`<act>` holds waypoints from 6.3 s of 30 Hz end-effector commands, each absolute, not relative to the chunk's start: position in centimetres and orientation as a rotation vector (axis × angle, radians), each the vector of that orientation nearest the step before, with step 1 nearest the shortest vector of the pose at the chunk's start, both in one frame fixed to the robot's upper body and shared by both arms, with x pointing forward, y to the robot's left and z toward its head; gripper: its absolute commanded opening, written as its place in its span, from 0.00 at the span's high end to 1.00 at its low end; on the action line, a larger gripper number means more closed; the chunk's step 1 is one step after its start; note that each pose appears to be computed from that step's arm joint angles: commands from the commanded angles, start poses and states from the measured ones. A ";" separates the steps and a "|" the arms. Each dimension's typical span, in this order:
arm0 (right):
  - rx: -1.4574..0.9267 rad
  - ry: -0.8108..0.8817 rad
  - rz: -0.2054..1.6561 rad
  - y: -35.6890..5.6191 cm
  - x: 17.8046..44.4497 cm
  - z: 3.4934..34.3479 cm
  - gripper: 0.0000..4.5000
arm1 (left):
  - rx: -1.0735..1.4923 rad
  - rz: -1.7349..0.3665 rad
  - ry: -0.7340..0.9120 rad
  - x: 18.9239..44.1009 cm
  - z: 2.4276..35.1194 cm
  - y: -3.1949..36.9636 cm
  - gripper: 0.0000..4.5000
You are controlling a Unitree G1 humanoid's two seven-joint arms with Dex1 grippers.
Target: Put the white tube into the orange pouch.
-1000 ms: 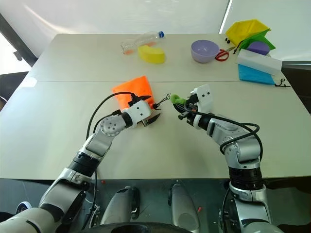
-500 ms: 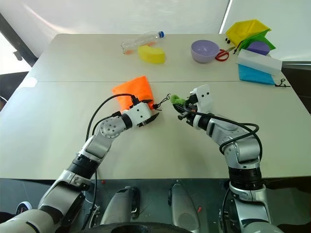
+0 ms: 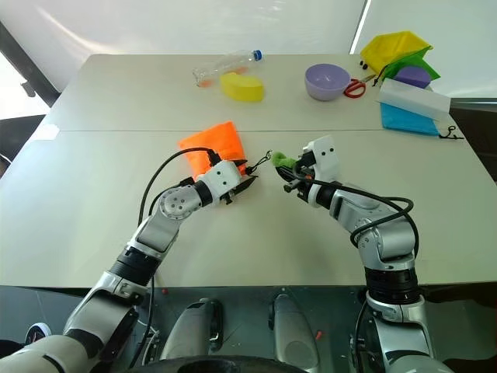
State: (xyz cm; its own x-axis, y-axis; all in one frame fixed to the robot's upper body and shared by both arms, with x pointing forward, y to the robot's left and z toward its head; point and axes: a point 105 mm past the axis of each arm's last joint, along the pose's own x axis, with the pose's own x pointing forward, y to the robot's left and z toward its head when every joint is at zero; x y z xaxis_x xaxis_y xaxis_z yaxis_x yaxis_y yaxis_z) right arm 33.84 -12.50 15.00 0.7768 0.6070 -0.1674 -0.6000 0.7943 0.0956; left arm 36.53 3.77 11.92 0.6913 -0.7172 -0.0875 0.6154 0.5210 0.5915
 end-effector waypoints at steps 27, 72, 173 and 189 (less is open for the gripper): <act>0.013 0.130 0.675 -12.0 33.8 16.5 1.00 | 0.711 -0.745 -0.245 36.7 13.3 3.2 0.63; -0.006 0.107 0.589 -14.5 34.7 16.9 1.00 | 0.680 -0.825 -0.258 36.0 13.9 5.3 0.99; -0.046 0.289 0.449 -13.8 35.0 9.6 1.00 | 0.816 -1.492 0.068 39.1 14.9 3.8 0.46; -0.045 0.293 0.425 -13.7 34.8 8.8 1.00 | 0.993 -1.421 0.091 39.9 13.8 3.3 0.46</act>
State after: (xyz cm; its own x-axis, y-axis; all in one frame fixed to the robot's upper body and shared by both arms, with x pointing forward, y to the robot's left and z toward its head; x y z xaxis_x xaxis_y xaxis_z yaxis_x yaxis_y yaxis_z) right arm 34.91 -13.62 9.01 0.8671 0.4064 -0.2881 -0.4200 0.9074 0.0162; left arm 39.48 3.51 12.60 0.1895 -0.7712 -0.6077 0.8643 -0.1627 0.4760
